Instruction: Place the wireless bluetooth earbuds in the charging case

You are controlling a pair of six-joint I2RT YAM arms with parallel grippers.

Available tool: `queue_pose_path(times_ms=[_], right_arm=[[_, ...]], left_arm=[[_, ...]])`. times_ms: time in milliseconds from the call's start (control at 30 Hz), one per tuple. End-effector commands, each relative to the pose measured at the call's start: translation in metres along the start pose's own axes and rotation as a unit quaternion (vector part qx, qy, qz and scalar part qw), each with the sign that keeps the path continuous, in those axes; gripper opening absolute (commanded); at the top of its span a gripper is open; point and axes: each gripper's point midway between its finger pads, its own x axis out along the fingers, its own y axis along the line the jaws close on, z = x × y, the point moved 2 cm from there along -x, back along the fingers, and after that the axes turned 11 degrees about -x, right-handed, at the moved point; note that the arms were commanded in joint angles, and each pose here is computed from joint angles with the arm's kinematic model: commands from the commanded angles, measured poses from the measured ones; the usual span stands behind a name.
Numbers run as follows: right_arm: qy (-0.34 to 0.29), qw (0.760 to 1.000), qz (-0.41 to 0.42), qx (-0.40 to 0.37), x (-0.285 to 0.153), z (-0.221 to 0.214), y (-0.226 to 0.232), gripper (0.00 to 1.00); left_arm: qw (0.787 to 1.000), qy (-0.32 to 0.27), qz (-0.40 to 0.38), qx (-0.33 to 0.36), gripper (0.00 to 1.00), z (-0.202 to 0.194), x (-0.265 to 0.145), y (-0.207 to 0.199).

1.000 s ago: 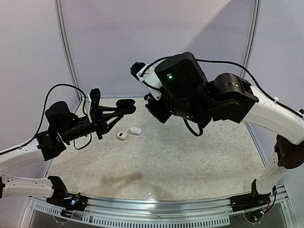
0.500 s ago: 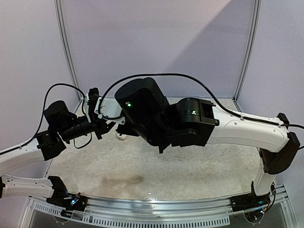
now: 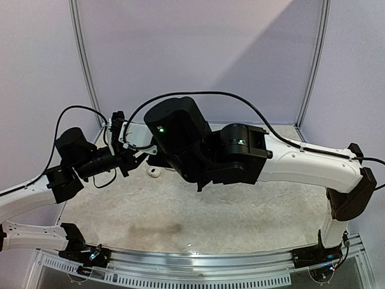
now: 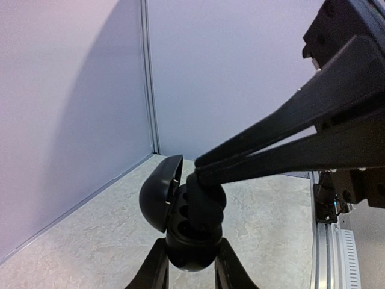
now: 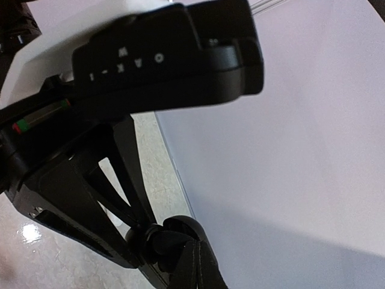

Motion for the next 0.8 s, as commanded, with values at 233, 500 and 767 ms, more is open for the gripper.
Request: queue_pose_path(times_ms=[233, 500, 767], right_arm=[[0.027, 1.000, -0.005, -0.009, 0.016, -0.007, 0.008, 0.00], [0.026, 1.000, 0.017, -0.005, 0.019, -0.009, 0.023, 0.00], [0.027, 0.999, 0.040, 0.005, 0.019, -0.012, 0.032, 0.09]], left_arm=[[1.000, -0.024, -0.003, 0.002, 0.00, 0.017, 0.000, -0.003], [0.999, -0.040, 0.010, -0.009, 0.00, 0.023, -0.001, 0.001], [0.999, -0.046, 0.015, -0.008, 0.00, 0.025, -0.003, 0.002]])
